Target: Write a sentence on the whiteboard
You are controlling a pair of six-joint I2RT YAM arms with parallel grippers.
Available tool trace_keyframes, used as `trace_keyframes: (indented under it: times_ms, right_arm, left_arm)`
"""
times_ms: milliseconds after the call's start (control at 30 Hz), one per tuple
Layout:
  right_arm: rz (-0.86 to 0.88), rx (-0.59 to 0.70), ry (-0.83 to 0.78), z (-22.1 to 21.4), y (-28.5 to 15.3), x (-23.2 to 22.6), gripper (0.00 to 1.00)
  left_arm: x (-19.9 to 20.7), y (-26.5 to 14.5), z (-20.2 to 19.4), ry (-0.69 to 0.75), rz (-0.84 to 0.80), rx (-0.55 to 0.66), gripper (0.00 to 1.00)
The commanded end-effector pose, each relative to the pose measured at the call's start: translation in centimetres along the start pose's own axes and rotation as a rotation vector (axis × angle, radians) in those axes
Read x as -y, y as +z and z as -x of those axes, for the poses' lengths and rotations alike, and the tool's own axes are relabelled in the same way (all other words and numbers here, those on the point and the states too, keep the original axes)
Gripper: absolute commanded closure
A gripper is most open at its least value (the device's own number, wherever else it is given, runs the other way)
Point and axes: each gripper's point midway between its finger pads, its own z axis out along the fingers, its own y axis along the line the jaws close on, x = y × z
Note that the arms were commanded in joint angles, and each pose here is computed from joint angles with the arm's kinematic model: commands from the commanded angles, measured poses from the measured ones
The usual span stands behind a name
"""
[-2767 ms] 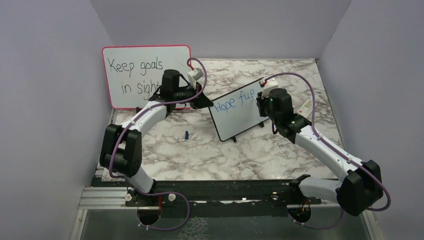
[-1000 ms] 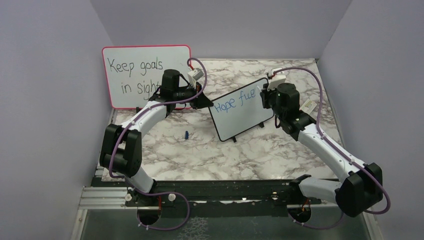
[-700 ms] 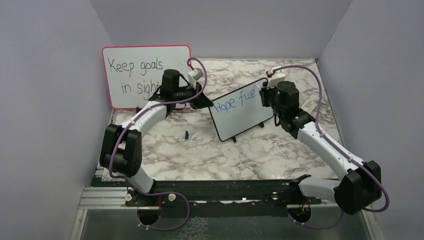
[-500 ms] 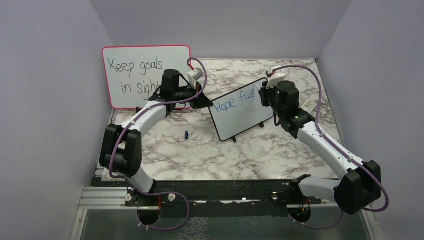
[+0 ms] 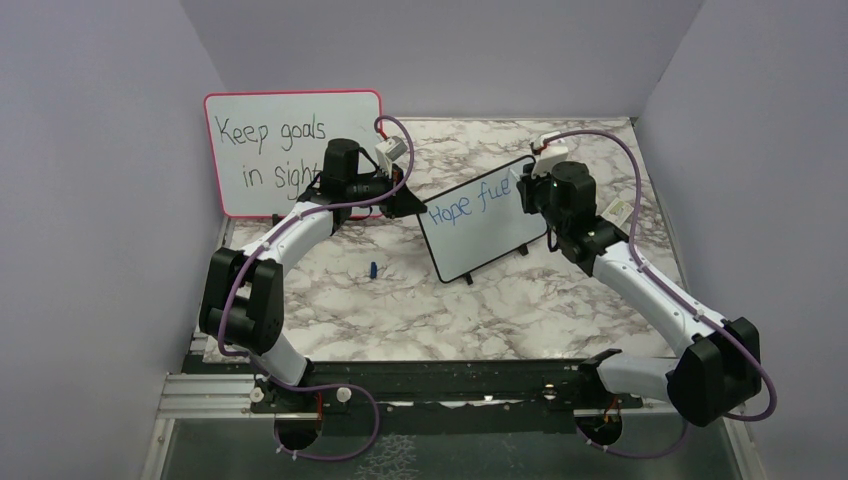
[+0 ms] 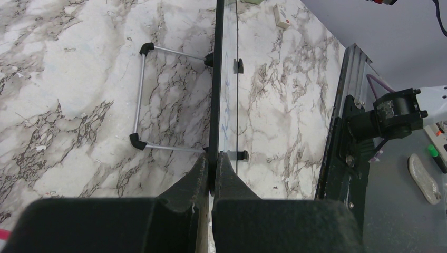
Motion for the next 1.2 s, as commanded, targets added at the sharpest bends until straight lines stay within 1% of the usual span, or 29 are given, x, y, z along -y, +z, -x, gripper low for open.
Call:
trace_keyframes:
  times_ms: [0, 400, 700, 967, 1167]
  right_arm:
    - [0.012, -0.025, -0.002, -0.9, 0.1, 0.0, 0.99]
    - [0.014, -0.095, 0.003, -3.7, -1.1, 0.0, 0.99]
    - [0.013, -0.12, -0.002, -4.9, -1.7, 0.1, 0.99]
    - [-0.028, -0.11, -0.002, -4.5, -1.7, 0.8, 0.99]
    - [-0.062, -0.081, 0.002, -3.3, -1.3, 1.4, 0.99]
  left_arm:
    - [-0.2, 0.4, -2.3, -0.037, -0.004, -0.069, 1.0]
    - [-0.2, 0.4, -2.2, -0.038, -0.004, -0.069, 1.0]
    - [-0.1, 0.4, -2.2, -0.037, -0.004, -0.068, 1.0]
    - [-0.1, 0.4, -2.2, -0.035, -0.004, -0.068, 1.0]
    - [-0.1, 0.4, -2.1, -0.035, -0.004, -0.067, 1.0]
